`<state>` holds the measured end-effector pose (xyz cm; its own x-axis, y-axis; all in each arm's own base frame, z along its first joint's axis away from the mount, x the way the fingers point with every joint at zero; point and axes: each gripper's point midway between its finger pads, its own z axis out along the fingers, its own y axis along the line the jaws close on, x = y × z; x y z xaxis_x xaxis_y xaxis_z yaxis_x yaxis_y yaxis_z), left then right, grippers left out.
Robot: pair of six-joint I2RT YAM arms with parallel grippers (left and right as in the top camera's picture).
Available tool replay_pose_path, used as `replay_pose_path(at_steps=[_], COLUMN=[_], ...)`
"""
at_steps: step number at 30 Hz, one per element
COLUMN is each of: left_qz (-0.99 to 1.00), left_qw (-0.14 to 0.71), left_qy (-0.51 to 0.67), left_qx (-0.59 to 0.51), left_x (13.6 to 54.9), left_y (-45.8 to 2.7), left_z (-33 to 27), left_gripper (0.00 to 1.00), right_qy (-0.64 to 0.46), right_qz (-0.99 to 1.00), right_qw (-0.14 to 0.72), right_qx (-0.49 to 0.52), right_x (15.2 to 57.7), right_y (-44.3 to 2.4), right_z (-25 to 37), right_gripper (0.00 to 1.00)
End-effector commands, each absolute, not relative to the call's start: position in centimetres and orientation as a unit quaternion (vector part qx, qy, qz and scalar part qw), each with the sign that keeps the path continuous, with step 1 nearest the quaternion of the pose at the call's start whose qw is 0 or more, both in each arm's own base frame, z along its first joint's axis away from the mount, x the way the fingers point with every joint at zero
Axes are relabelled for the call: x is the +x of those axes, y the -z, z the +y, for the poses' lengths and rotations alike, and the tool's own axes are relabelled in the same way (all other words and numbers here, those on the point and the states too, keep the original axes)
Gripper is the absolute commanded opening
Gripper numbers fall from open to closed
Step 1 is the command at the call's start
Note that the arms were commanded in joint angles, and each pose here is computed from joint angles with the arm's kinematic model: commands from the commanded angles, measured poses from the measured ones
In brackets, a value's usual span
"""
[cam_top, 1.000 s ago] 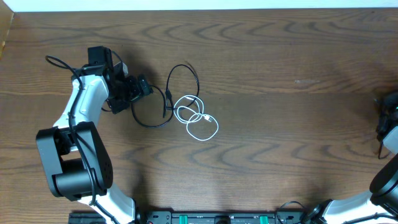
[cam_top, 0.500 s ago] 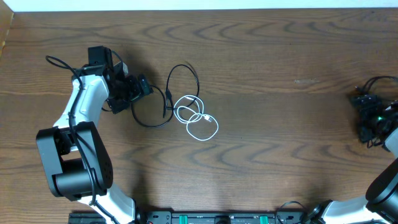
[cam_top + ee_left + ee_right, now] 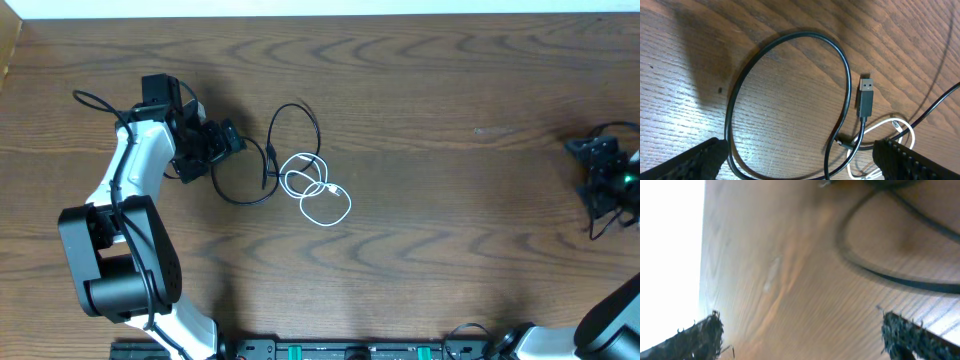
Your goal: Untangle cables
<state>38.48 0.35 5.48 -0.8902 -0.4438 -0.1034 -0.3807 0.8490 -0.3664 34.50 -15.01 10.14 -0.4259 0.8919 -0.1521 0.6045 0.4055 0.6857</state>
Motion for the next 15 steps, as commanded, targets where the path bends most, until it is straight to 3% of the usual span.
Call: replay_pose_path(at_steps=[1, 7, 15], left_qz=[0.958, 0.958, 0.958], left_qw=[0.087, 0.087, 0.090], left_qy=[0.166, 0.166, 0.166], left_qx=[-0.216, -0.216, -0.216], left_x=[38.1, 38.1, 38.2], left_y=[-5.2, -5.2, -5.2], left_z=[0.3, 0.3, 0.3], left_gripper=[0.98, 0.98, 0.98], right_qy=[-0.285, -0.298, -0.272], right_qz=[0.834, 0.847, 0.902], right_qw=[0.289, 0.238, 0.203], right_qx=[0.373, 0.371, 0.266], right_x=[35.0, 33.7, 33.3], right_y=[-12.5, -11.4, -9.6], right_z=[-13.9, -11.6, -6.9], right_gripper=[0.99, 0.99, 0.99])
